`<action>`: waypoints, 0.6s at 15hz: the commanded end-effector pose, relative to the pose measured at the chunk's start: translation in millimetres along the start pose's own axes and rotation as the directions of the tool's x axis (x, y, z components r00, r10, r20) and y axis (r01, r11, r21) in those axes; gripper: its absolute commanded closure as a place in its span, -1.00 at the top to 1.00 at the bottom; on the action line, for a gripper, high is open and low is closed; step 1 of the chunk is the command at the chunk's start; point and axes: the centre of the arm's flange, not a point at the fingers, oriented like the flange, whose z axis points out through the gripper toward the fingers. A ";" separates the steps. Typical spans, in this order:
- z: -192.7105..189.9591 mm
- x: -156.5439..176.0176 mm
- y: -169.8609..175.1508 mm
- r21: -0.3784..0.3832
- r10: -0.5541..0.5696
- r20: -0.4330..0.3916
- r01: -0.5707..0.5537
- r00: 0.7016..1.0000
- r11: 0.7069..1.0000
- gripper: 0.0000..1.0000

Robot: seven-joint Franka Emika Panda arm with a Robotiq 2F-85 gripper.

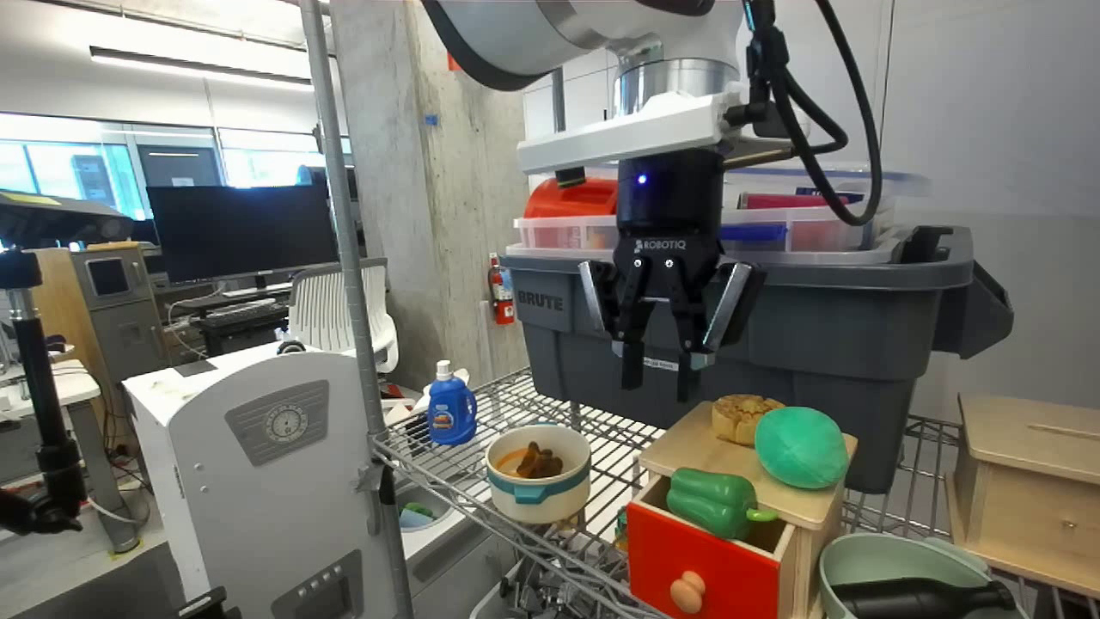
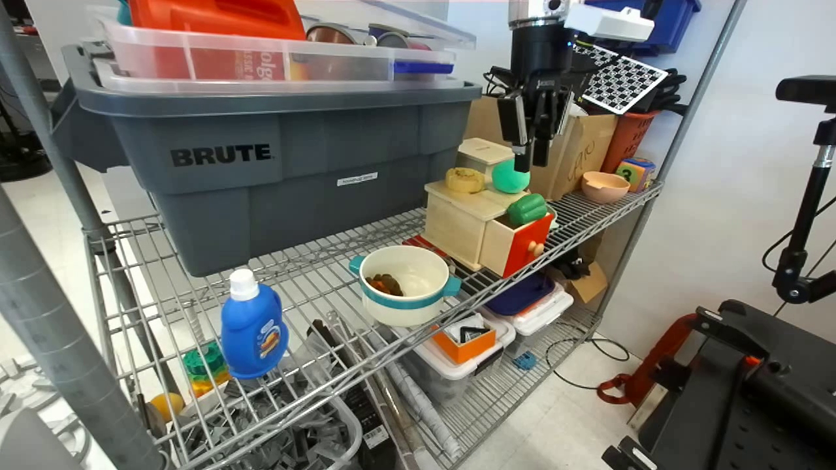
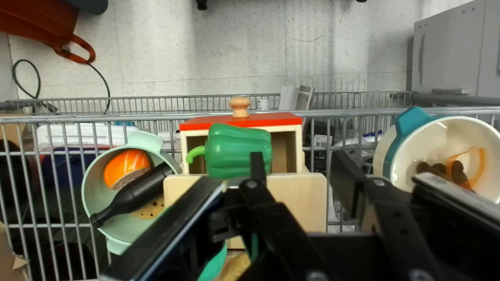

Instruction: Pick up the green pepper plush toy and put it in the boy to the left, pick up the light green object and put it in the bowl to the right

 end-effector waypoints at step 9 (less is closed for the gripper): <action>17.7 25.6 20.7 0.009 0.001 0.018 -0.002 1.000 1.000 -0.54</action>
